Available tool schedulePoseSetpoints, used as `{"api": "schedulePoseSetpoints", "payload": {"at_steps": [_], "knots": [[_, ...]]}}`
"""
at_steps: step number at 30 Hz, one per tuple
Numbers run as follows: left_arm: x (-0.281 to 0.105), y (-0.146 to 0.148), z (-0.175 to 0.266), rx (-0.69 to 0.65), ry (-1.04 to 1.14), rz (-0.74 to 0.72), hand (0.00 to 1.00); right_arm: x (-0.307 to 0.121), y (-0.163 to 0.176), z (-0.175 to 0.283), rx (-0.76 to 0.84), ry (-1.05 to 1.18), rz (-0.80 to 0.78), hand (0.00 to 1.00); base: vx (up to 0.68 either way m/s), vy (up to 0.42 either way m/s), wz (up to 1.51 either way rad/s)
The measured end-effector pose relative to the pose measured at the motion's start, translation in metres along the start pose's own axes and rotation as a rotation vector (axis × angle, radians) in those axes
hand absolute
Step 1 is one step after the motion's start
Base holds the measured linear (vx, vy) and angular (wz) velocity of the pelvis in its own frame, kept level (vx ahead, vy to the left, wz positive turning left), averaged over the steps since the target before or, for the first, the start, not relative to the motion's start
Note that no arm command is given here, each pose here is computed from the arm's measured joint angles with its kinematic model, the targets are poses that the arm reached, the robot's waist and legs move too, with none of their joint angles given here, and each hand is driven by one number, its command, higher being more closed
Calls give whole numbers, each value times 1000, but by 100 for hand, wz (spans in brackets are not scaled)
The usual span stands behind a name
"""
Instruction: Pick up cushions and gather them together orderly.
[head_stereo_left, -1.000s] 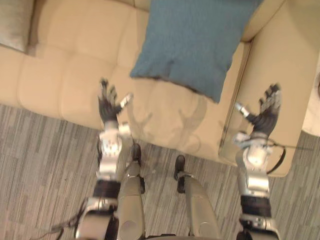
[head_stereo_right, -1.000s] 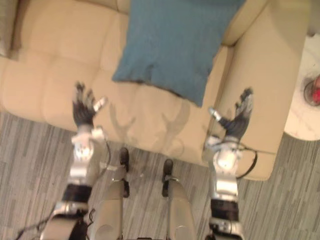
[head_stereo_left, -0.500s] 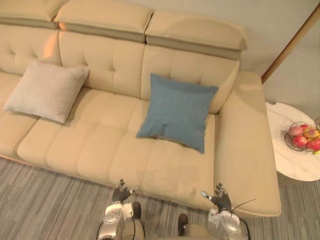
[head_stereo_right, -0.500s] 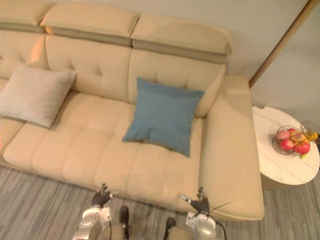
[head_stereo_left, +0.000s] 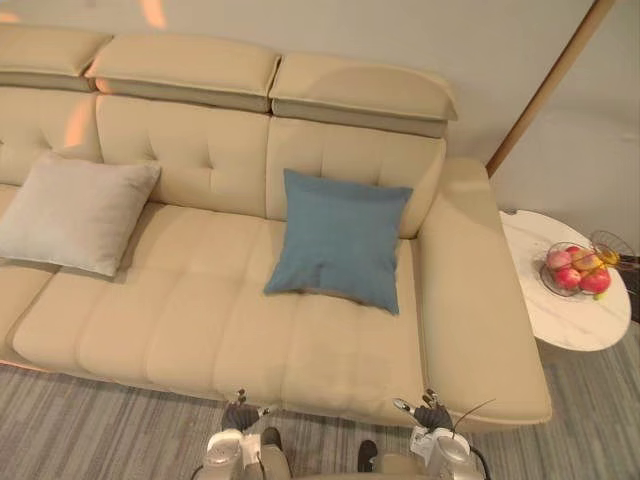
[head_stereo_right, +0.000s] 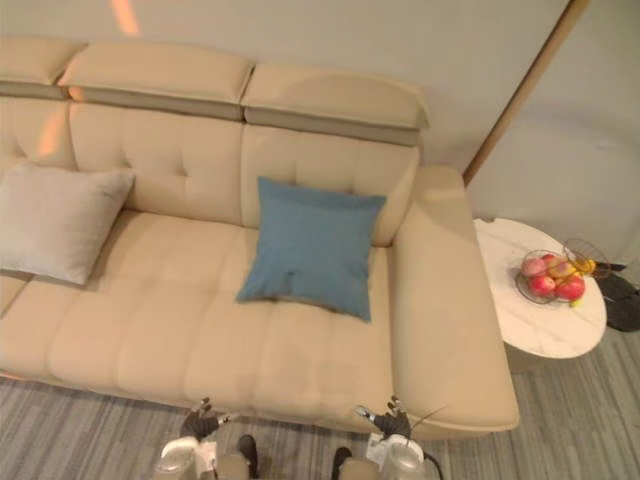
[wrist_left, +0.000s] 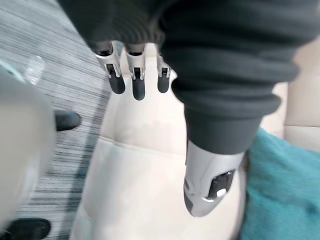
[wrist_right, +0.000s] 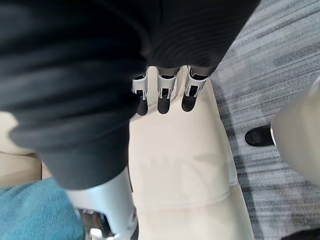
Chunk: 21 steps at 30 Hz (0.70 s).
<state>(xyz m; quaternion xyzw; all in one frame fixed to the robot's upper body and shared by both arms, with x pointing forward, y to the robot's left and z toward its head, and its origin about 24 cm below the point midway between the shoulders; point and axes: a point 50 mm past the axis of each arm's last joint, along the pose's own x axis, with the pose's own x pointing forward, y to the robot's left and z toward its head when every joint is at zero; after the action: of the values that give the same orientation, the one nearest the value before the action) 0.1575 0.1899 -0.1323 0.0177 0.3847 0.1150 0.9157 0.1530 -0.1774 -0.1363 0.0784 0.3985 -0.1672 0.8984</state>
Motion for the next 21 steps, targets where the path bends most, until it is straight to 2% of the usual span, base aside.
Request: {"api": "schedulePoseSetpoints", "payload": {"at_steps": [5, 10, 15, 18, 21], "knots": [[-2, 10, 3, -34, -25, 45, 0, -3, 4, -4, 9, 2, 2, 0, -153, -128, 12], [-7, -11, -3, -46, -10, -10, 0, 3, -2, 14, -8, -46, -41, 0, -317, -220, -2], [-6, -22, 1, -45, -14, -41, 0, 3, -4, 11, -14, -35, -62, 0, -342, -176, 11], [-7, -23, -1, -58, -4, -38, 0, 2, -7, 10, -23, -31, -63, 0, -232, -34, -71], [-6, -31, -6, -50, 33, -56, 0, -4, -19, -9, -26, 31, -87, 0, -215, 94, -34]]}}
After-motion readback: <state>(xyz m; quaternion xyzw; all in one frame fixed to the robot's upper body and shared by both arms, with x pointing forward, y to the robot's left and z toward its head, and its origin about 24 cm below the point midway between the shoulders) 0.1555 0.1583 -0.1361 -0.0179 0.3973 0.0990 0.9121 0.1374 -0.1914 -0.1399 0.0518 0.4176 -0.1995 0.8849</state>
